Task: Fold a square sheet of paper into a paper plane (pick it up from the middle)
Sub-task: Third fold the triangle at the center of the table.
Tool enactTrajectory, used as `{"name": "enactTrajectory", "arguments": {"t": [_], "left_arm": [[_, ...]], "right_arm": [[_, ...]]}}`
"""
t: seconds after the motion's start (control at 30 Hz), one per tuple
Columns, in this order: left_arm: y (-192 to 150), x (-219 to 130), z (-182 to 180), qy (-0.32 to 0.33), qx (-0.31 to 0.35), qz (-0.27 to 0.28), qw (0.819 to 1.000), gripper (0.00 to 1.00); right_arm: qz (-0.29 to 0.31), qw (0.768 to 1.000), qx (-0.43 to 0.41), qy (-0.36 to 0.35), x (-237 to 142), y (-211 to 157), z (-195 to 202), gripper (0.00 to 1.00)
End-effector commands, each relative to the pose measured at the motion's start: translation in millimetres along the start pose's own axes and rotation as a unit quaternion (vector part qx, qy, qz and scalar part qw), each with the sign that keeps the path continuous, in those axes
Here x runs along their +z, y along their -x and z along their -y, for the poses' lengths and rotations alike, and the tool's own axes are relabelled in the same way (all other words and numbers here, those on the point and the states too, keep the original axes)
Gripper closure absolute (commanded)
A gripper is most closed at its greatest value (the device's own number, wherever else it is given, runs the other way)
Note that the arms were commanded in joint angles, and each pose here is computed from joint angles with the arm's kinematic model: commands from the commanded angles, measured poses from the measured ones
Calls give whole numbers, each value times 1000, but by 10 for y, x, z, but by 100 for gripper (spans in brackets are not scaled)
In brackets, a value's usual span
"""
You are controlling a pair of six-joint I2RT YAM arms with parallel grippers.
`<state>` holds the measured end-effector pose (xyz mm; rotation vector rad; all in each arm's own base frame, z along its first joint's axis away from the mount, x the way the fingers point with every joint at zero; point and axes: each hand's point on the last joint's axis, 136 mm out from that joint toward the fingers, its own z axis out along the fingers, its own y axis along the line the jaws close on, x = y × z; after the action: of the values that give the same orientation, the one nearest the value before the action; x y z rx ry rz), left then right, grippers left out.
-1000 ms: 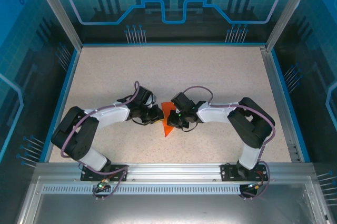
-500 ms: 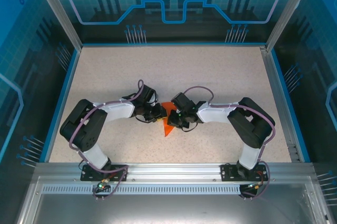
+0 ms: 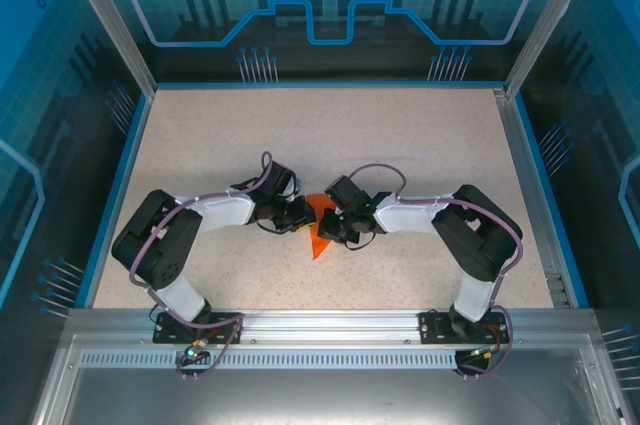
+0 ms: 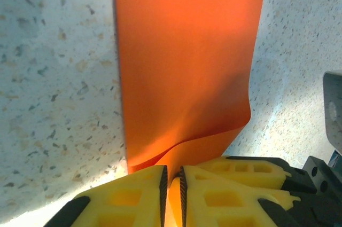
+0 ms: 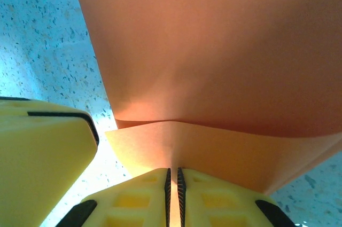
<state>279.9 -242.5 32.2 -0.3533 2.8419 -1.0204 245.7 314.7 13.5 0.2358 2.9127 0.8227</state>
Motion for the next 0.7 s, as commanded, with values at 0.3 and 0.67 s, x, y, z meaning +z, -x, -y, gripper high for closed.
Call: {"name": "enactTrajectory", "arguments": {"t": [0.3,0.67], "left_arm": [[-164,78,-112,10,-5,-26,1000,95],[-162,143,-261,40,-8,-27,999,100]], "right_arm": [[-5,999,12,-29,54,-47,121,87],[0,1000,-1,6,-42,-14,-33,87]]}}
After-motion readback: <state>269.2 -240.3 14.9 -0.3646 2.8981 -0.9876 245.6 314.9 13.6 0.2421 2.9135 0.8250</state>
